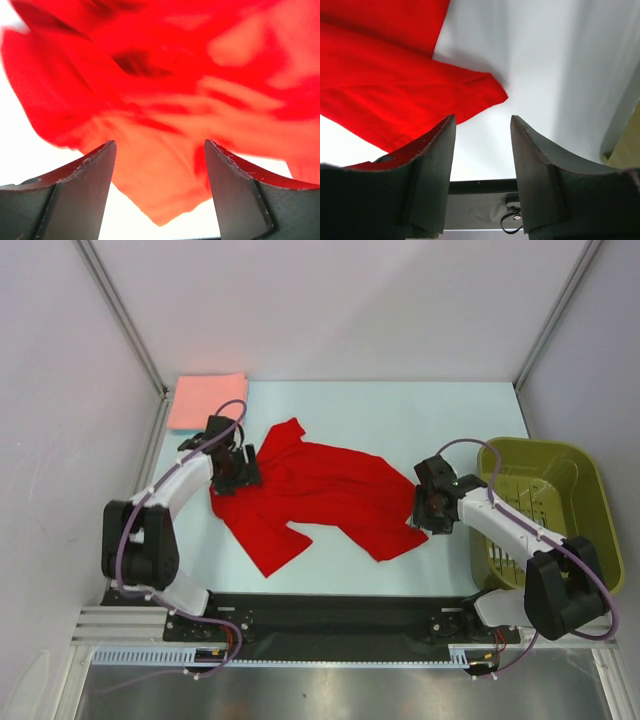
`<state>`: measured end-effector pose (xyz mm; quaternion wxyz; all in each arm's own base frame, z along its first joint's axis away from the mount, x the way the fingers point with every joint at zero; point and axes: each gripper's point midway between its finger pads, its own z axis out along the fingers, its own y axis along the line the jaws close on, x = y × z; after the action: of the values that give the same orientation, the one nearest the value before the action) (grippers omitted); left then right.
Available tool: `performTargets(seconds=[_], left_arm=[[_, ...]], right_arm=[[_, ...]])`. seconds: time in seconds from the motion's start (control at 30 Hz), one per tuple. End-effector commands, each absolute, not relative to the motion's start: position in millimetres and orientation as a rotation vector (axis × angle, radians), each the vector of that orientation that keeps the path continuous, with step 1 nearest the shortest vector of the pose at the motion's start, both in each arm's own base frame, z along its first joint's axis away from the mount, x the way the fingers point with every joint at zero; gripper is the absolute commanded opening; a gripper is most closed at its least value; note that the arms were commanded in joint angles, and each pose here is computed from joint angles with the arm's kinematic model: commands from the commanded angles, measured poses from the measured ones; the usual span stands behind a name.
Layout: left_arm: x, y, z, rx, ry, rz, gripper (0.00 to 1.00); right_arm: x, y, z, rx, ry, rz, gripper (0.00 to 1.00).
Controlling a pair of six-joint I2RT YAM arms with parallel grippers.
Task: Fold and stack the t-shirts
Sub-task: Flatten the tshirt out
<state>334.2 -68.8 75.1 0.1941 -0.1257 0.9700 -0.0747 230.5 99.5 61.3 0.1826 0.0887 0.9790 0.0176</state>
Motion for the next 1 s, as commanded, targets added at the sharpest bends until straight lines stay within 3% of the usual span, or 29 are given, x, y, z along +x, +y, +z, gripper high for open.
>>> performTargets(seconds=[0.0, 0.23, 0.37, 0.77, 0.8, 0.83, 0.87, 0.9, 0.97], left_arm=[[287.1, -87.6, 112.2, -0.215, 2.681, -0.23, 0.77], [182.5, -120.6, 101.3, -0.361, 2.668, -0.58, 0.64], [142.7, -120.2, 75.3, -0.398, 2.732, -0.605, 0.61], [141.6, -107.8, 83.9, -0.503, 2.73, -0.506, 0.66], [141.6, -107.4, 83.1, -0.513, 2.731, -0.502, 0.66], [140.1, -107.4, 81.4, -0.526, 2.741, -0.5, 0.66], [139.3, -107.1, 79.4, -0.529, 2.749, -0.494, 0.66], [138.0, -107.6, 77.6, -0.548, 2.757, -0.495, 0.66], [135.5, -108.4, 71.6, -0.567, 2.777, -0.495, 0.67]], right_arm=[[234.0, 96.4, 62.4, 0.21, 2.758, 0.066, 0.51], [233.3, 91.8, 48.5, 0.24, 2.78, 0.107, 0.47], [232.1, 90.2, 30.7, 0.285, 2.814, 0.12, 0.49], [241.7, 85.8, 14.5, 0.292, 2.812, 0.092, 0.45], [242.5, 86.2, 14.0, 0.29, 2.815, 0.093, 0.41], [241.4, 86.7, 13.5, 0.287, 2.822, 0.095, 0.25], [241.7, 87.3, 13.9, 0.287, 2.821, 0.097, 0.24], [241.6, 86.9, 14.9, 0.291, 2.817, 0.098, 0.14], [240.8, 88.7, 16.4, 0.293, 2.815, 0.117, 0.11]])
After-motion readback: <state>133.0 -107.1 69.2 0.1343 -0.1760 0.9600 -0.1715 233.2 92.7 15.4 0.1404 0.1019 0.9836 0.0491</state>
